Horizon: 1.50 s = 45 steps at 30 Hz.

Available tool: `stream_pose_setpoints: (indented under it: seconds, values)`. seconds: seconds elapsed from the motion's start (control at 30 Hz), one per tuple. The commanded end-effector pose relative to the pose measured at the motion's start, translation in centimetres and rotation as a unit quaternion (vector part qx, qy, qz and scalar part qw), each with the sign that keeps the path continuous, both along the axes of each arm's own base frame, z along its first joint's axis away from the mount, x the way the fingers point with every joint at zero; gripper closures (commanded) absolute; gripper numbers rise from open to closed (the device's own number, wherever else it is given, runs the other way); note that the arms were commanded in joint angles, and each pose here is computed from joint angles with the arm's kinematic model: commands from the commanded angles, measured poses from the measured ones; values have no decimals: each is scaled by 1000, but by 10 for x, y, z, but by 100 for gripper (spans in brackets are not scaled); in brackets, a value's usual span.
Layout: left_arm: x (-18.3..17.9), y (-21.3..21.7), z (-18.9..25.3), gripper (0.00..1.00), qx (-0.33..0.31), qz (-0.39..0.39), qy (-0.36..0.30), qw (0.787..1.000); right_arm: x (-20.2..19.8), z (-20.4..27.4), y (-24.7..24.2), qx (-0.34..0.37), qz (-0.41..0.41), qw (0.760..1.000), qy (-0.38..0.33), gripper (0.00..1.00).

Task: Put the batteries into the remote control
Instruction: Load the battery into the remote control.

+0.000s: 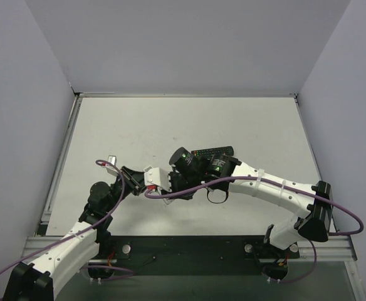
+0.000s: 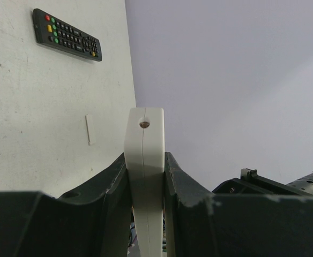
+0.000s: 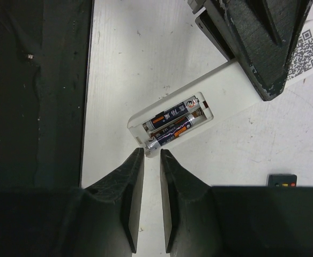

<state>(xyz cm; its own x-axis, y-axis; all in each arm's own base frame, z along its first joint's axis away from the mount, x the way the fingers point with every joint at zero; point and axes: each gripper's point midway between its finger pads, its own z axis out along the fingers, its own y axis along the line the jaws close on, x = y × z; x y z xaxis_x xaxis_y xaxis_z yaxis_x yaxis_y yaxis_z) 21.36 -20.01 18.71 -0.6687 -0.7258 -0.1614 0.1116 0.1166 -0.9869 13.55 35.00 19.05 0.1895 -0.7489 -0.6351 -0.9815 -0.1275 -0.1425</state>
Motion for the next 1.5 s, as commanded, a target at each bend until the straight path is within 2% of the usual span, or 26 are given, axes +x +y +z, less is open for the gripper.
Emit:
stream_pose_setpoints:
  seconds: [0.0, 0.3, 0.67, 0.93, 1.13, 1.27, 1.47]
  values:
    - [-1, -5, 37, 100, -23, -13, -48, 999, -3, -2, 6, 5, 15, 1000, 13, 85]
    - [-1, -5, 38, 100, -26, -13, -49, 998, -3, -10, 4, -10, 14, 1000, 18, 86]
    - [-2, -5, 41, 100, -29, -14, -53, 998, 3, -15, 4, -21, 6, 1000, 9, 93]
    - [-3, -5, 44, 100, -30, -15, -57, 998, 11, -20, 4, -33, -10, 999, 0, 93]
    - [-3, -4, 41, 100, -29, -12, -54, 998, 12, -9, 1, -23, -19, 1000, -8, 90]
    - [-2, -4, 40, 100, -26, -12, -53, 998, 8, -3, -2, -16, -13, 1000, -9, 83]
    - [-2, -4, 40, 100, -25, -13, -54, 998, 2, 4, -2, -6, 2, 1000, -6, 78]
